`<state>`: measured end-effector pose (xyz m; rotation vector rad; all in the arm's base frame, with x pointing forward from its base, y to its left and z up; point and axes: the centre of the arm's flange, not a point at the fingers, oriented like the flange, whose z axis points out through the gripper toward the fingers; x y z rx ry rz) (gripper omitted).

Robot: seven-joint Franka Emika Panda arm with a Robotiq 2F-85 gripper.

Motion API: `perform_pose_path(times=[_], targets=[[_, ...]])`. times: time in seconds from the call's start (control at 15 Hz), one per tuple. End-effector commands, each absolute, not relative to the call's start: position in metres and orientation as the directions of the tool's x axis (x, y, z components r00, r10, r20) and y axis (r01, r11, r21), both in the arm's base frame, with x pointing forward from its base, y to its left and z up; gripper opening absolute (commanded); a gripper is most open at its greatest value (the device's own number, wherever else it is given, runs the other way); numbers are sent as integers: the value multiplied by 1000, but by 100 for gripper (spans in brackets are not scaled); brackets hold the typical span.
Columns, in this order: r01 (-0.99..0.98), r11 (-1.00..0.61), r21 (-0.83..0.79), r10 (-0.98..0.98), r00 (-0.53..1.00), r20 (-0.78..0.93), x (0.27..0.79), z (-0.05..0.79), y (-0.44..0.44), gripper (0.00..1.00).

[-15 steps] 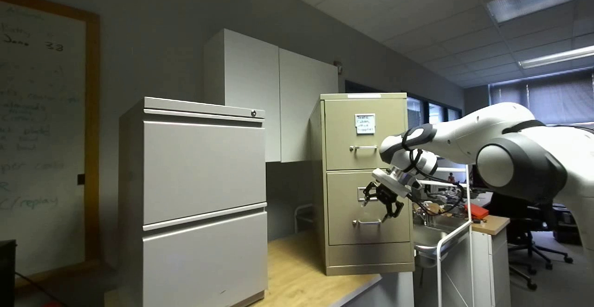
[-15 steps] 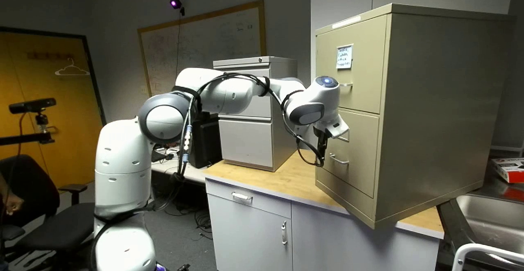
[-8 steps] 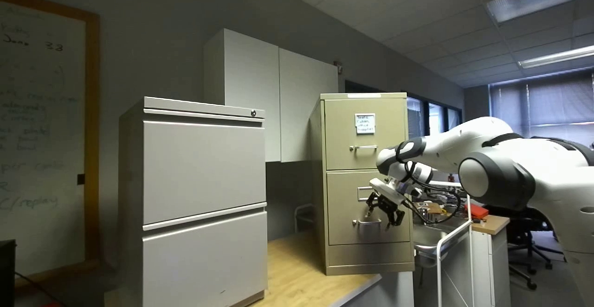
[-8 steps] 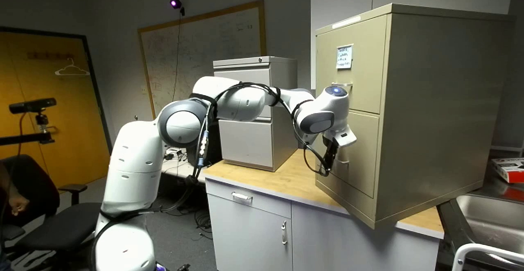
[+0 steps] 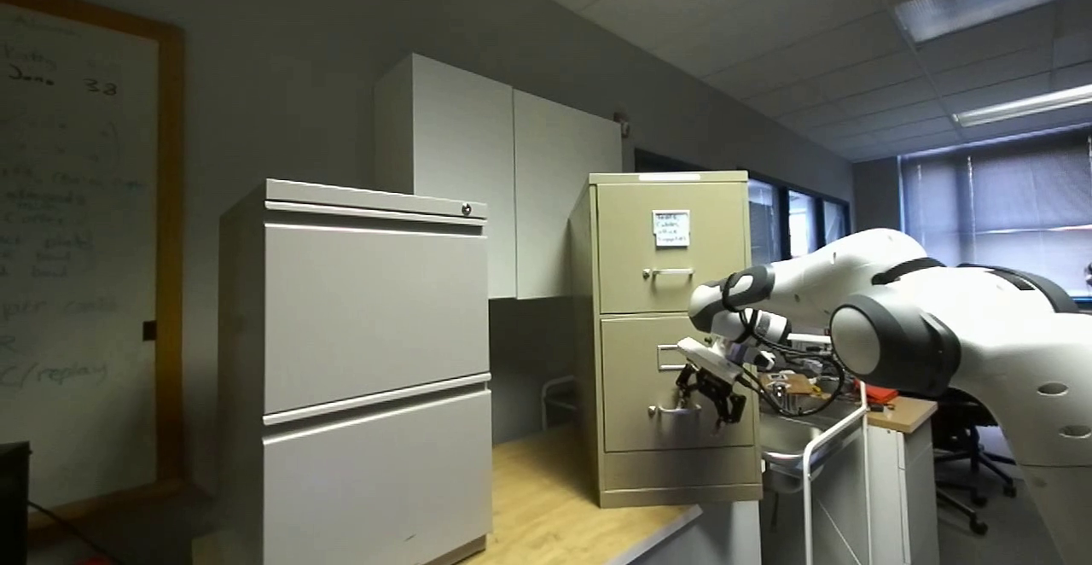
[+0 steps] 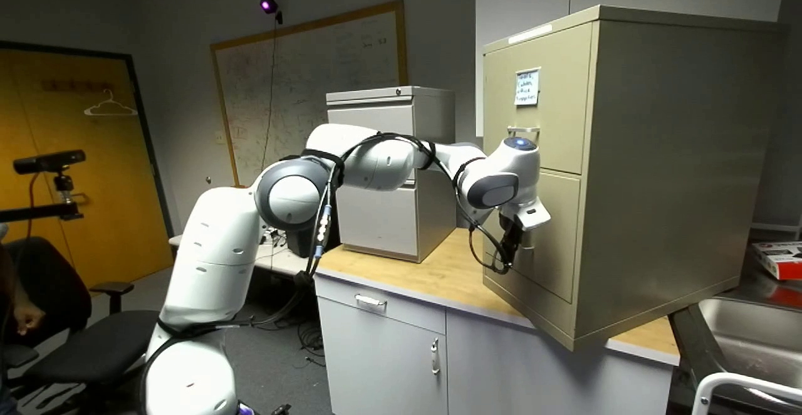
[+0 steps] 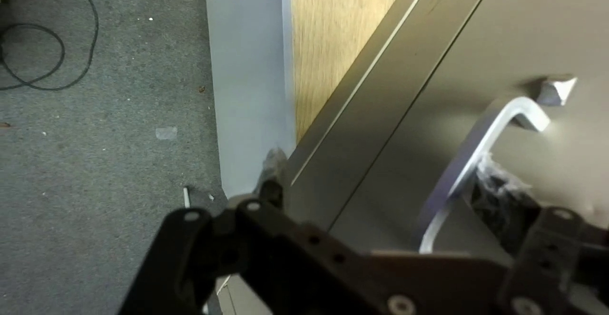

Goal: Open the bottom drawer of the beige file cabinet

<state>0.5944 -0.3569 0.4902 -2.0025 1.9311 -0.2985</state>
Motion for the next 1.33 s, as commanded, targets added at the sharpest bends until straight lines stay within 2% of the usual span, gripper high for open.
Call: perform_pose_path(times=[0.0, 0.27, 0.53, 0.87, 1.27], targets=[[-952, -1, -306, -997, 25, -74, 628, 471, -353, 100], [-928, 93, -360, -995, -70, -78, 639, 492, -345, 100], [-871, 109, -480, -988, -41, -151, 662, 495, -313, 100], [-906, 139, -401, -989, -109, -98, 651, 456, -317, 100], [-864, 297, -406, -955, -276, -111, 622, 440, -320, 100]])
